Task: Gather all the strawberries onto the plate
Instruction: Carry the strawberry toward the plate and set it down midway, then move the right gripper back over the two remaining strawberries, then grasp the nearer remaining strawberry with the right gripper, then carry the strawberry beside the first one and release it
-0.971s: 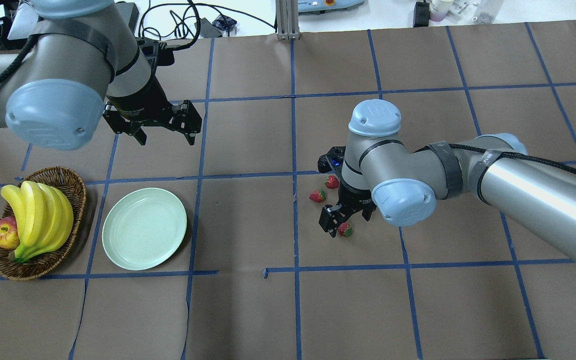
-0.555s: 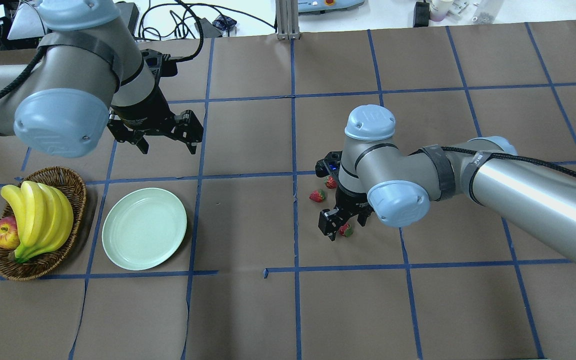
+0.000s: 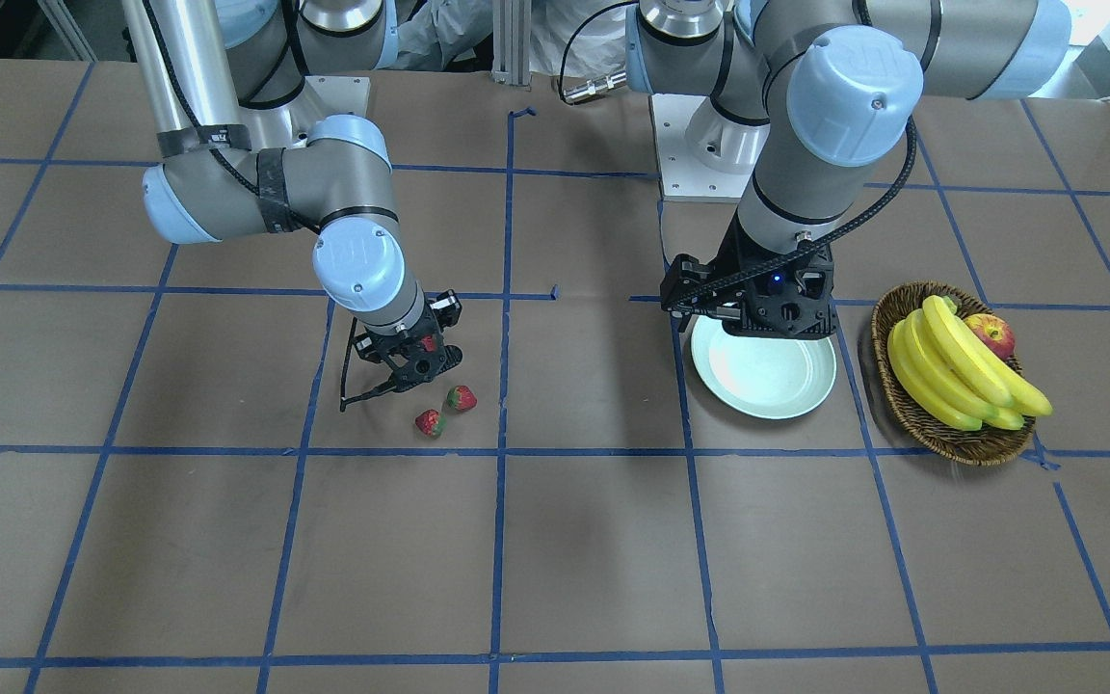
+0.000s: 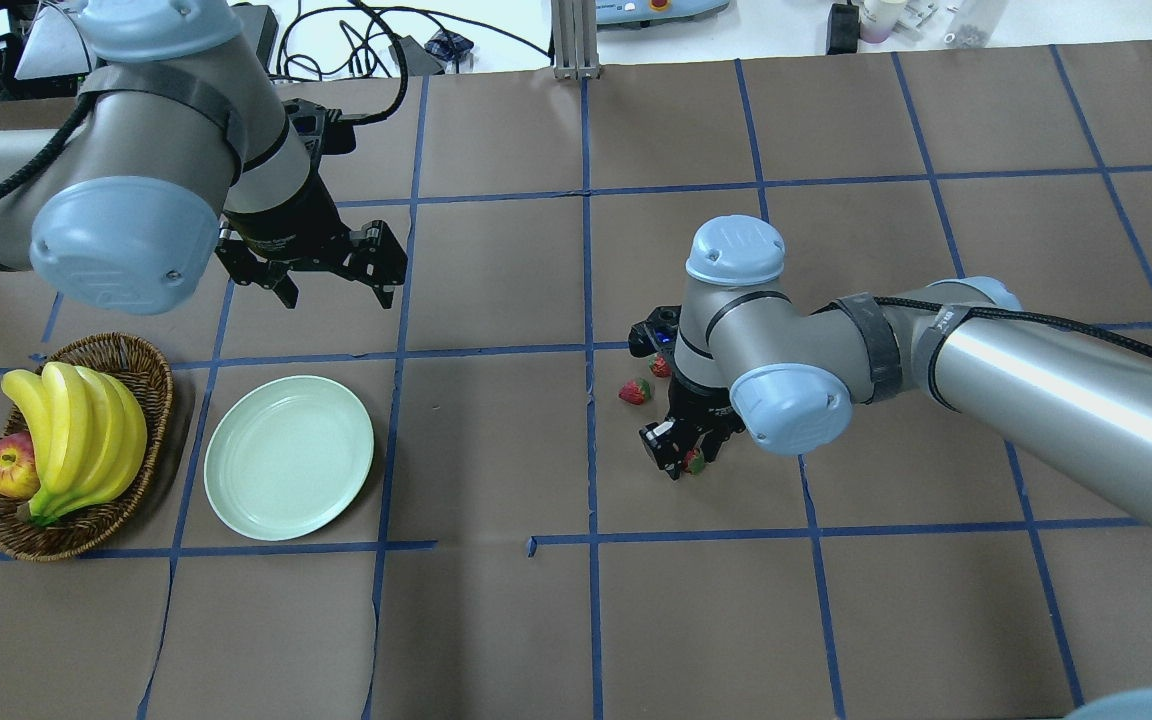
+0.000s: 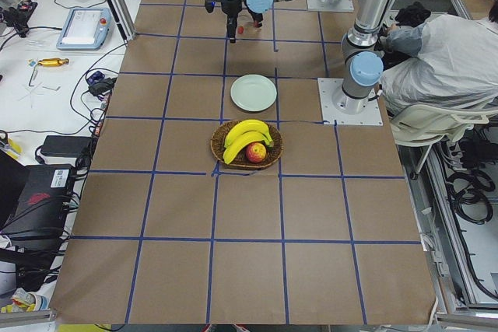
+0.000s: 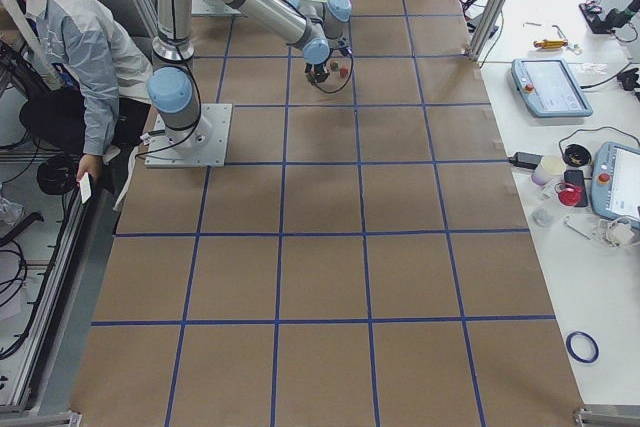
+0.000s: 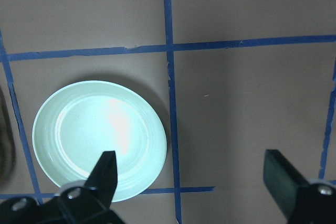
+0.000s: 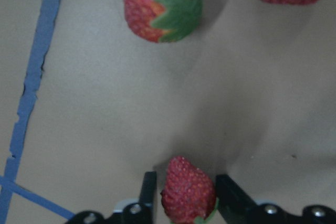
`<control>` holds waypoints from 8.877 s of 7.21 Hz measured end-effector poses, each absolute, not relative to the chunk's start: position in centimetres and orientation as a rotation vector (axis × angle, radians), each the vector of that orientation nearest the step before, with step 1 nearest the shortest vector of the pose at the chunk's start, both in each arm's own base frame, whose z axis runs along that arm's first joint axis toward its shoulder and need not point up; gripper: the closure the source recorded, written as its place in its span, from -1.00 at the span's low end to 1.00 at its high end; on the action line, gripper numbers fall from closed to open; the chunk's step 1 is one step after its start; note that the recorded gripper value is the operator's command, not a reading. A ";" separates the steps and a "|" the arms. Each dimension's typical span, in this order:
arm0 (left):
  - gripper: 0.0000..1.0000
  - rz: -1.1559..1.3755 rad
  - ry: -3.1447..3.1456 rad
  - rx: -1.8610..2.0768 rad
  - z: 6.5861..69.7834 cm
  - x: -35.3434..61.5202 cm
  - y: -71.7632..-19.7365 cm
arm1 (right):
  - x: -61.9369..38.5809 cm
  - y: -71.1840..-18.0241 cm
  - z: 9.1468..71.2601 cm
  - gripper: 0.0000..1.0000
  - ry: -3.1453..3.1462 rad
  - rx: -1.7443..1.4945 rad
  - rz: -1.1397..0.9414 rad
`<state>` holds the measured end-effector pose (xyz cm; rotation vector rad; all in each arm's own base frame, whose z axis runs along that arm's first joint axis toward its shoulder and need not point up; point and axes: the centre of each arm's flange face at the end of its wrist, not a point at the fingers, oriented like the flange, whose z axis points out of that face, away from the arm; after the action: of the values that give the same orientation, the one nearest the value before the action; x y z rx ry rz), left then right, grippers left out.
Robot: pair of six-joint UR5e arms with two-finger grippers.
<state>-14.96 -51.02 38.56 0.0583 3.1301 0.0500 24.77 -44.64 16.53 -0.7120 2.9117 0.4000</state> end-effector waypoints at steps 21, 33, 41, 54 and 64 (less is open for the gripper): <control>-1.00 0.055 3.204 -0.024 37.1 -9.5 -53.4 | 40.6 -50.4 20.2 -0.07 2.930 -0.750 0.120; -1.00 -0.012 3.199 0.011 37.3 -9.8 -54.1 | 24.8 -56.0 26.1 -1.00 3.083 -0.740 0.209; -1.00 0.011 3.204 -0.011 36.7 -10.1 -54.0 | 25.3 -56.5 22.1 -1.00 3.086 0.340 0.263; -1.00 0.025 3.202 0.003 36.4 -10.0 -53.9 | 26.7 -56.4 18.5 1.00 3.103 0.358 0.357; -1.00 0.011 3.198 -0.011 36.8 -9.9 -54.0 | 42.8 -50.6 24.5 0.76 3.021 -0.059 0.130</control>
<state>-9.91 -54.02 36.80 -0.0114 3.1982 0.0110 42.78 -50.56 24.46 -0.0593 3.0213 0.1301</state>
